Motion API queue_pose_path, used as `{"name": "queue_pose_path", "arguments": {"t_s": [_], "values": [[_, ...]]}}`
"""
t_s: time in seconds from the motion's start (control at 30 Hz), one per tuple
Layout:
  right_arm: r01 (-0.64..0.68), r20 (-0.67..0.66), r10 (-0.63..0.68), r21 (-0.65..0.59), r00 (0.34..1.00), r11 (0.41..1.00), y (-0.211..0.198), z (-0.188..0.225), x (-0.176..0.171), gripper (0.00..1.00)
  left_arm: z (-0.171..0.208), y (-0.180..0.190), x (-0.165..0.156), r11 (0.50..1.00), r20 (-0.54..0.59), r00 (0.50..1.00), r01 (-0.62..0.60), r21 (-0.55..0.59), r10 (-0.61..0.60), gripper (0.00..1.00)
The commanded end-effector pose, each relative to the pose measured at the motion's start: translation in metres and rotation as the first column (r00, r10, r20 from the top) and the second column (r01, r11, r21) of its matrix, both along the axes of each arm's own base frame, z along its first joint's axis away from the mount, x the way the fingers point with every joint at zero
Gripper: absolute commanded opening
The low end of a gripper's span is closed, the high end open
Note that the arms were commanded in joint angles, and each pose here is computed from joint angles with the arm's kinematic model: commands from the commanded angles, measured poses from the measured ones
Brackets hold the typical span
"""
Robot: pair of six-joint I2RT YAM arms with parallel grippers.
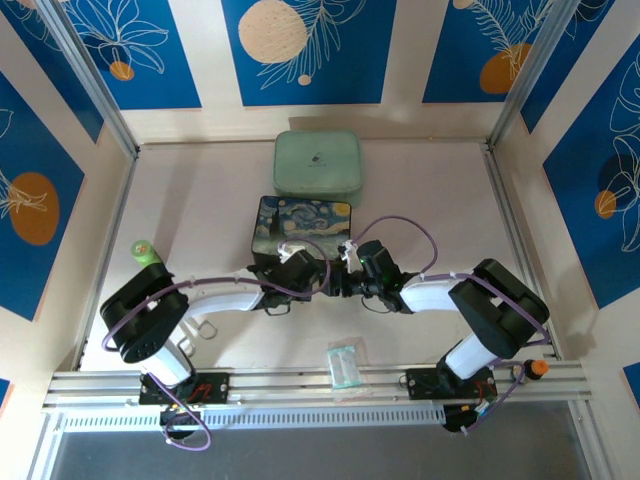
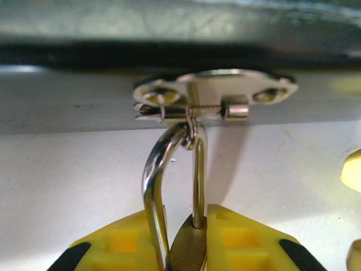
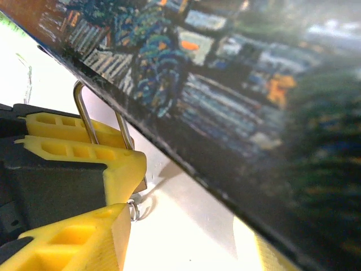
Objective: Unlock the padlock with the key
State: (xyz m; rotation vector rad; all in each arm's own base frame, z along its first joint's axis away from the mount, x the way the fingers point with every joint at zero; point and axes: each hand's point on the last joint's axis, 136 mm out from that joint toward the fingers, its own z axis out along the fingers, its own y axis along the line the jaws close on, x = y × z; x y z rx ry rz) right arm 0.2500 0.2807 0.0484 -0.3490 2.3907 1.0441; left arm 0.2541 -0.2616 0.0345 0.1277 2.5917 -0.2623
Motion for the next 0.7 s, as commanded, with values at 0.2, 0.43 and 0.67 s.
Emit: {"name": "queue_pose_path", "arguments": {"t_s": [0.2,0.43,0.67], "values": [[0.018,-0.013,-0.018,-0.007,1.0,1.0,-0.004,-0.003,0.001,0.52,-0.038,0.028,-0.018,0.986,-0.095,0.995,0.042,0.16,-0.027,0.25],[0.02,-0.021,-0.02,-0.007,1.0,1.0,-0.006,-0.005,-0.001,0.52,-0.042,0.033,-0.02,0.975,-0.102,0.995,0.04,0.217,-0.018,0.25],[0.017,-0.021,-0.018,-0.008,1.0,1.0,-0.004,-0.004,0.001,0.52,-0.033,0.05,-0.021,0.958,-0.098,0.995,0.035,0.283,-0.008,0.23]]}}
